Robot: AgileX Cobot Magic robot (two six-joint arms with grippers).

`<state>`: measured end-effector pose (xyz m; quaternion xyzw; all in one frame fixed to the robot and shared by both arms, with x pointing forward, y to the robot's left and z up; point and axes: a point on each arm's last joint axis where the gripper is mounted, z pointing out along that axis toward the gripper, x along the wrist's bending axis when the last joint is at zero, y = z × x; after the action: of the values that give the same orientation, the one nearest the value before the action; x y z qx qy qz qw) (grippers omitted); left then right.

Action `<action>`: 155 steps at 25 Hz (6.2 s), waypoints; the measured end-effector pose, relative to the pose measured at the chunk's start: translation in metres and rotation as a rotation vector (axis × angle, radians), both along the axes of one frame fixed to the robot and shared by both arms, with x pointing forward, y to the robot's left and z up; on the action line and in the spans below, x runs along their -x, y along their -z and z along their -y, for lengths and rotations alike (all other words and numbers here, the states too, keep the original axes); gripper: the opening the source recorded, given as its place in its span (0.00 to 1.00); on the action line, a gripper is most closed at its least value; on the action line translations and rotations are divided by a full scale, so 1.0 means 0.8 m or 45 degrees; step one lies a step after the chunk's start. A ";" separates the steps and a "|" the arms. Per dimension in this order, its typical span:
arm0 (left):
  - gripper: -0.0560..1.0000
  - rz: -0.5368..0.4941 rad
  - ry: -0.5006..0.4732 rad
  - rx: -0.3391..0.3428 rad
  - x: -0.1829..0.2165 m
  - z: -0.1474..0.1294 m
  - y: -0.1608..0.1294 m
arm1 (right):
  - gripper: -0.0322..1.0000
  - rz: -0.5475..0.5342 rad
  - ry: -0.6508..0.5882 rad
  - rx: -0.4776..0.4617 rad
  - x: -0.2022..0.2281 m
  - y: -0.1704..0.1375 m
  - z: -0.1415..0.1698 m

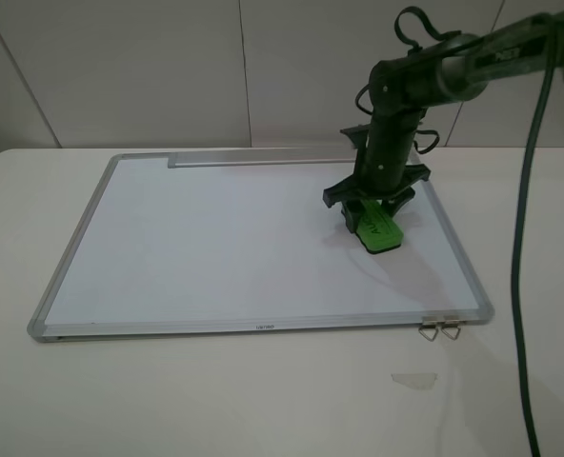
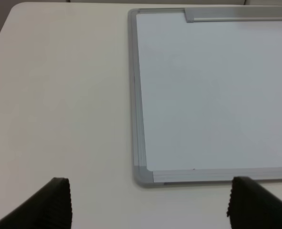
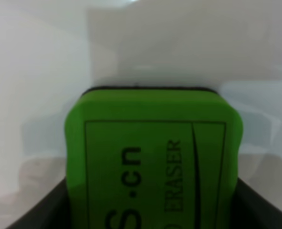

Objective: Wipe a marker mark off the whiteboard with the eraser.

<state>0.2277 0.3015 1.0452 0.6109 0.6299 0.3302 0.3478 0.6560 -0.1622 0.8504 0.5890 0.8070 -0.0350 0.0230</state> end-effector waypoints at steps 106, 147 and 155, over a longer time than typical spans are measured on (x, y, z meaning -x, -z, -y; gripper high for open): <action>0.70 0.000 0.000 0.000 0.000 0.000 0.000 | 0.82 0.209 0.362 -0.117 0.171 -0.233 0.123; 0.70 0.000 0.000 0.000 0.000 0.000 0.000 | 0.82 1.331 0.448 -0.320 0.511 -0.263 0.178; 0.70 0.000 0.000 0.000 0.000 0.000 0.000 | 0.83 1.467 0.476 -0.327 0.533 -0.263 0.178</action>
<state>0.2277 0.3015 1.0452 0.6109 0.6298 0.3303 0.3479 0.2298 -0.3048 1.0607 0.6429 0.5458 0.3826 0.3775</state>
